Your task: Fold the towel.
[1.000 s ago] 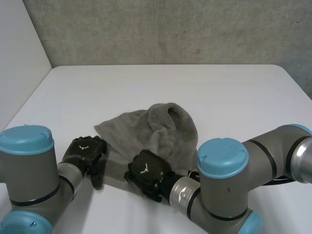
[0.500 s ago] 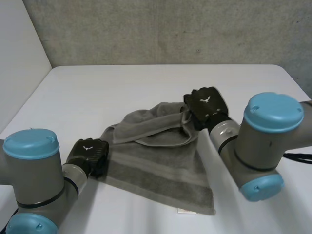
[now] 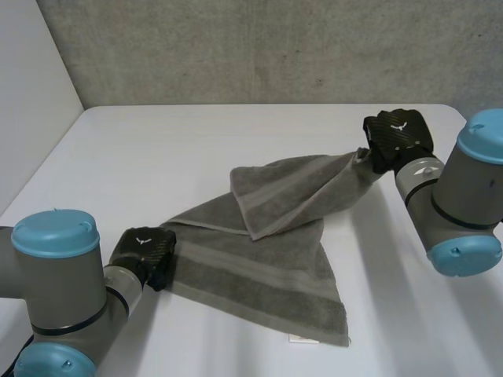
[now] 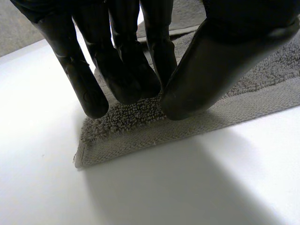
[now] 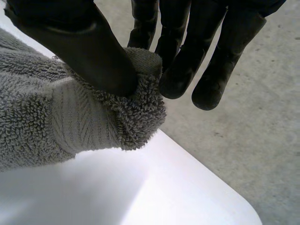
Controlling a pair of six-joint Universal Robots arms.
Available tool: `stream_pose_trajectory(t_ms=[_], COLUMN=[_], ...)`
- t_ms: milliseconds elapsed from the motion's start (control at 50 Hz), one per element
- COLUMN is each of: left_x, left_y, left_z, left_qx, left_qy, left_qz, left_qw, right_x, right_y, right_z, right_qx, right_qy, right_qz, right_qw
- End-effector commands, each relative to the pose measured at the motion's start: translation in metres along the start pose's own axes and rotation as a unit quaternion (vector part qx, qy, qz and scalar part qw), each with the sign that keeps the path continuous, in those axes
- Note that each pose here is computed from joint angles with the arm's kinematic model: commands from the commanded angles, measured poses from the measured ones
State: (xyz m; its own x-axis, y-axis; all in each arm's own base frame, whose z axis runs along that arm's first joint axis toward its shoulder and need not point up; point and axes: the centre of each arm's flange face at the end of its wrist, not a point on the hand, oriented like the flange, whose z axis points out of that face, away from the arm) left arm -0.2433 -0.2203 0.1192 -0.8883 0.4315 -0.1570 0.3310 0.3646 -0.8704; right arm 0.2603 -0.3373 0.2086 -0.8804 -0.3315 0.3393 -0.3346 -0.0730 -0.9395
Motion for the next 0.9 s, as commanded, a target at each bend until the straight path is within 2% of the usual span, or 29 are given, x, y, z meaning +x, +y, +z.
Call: stream_pose_trajectory(t_ms=[20,80,200,340,500,620,700,900], left_x=[0.0,-0.001,-0.001,0.004,0.023,0.019,0.008,-0.001], left_y=[0.0,-0.002,-0.004,-0.007,-0.029,-0.047,-0.041,-0.028], left_z=[0.0,0.0,0.002,-0.003,-0.017,0.002,0.03,0.053], left_qx=[0.0,0.005,0.027,0.037,0.096,0.141,0.123,0.098], left_qy=[0.0,-0.001,-0.004,0.005,0.03,0.016,-0.003,-0.018], left_qz=[0.0,-0.002,-0.003,-0.002,0.011,0.004,-0.002,0.003], left_qw=[1.0,1.0,1.0,0.999,0.995,0.99,0.992,0.995], right_x=[0.031,0.051,0.054,0.059,0.053,0.049,0.044,0.035], right_y=[-0.001,0.006,0.032,0.025,0.014,0.018,0.018,0.023], right_z=[0.014,0.021,0.03,0.027,0.018,0.017,0.017,0.016], right_qx=[0.003,-0.013,-0.076,-0.077,-0.065,-0.07,-0.068,-0.072], right_qy=[0.039,0.057,0.048,0.05,0.042,0.033,0.027,0.007], right_qz=[0.003,-0.002,0.0,0.001,0.0,-0.001,-0.002,0.0], right_qw=[0.999,0.998,0.996,0.996,0.997,0.997,0.997,0.997])
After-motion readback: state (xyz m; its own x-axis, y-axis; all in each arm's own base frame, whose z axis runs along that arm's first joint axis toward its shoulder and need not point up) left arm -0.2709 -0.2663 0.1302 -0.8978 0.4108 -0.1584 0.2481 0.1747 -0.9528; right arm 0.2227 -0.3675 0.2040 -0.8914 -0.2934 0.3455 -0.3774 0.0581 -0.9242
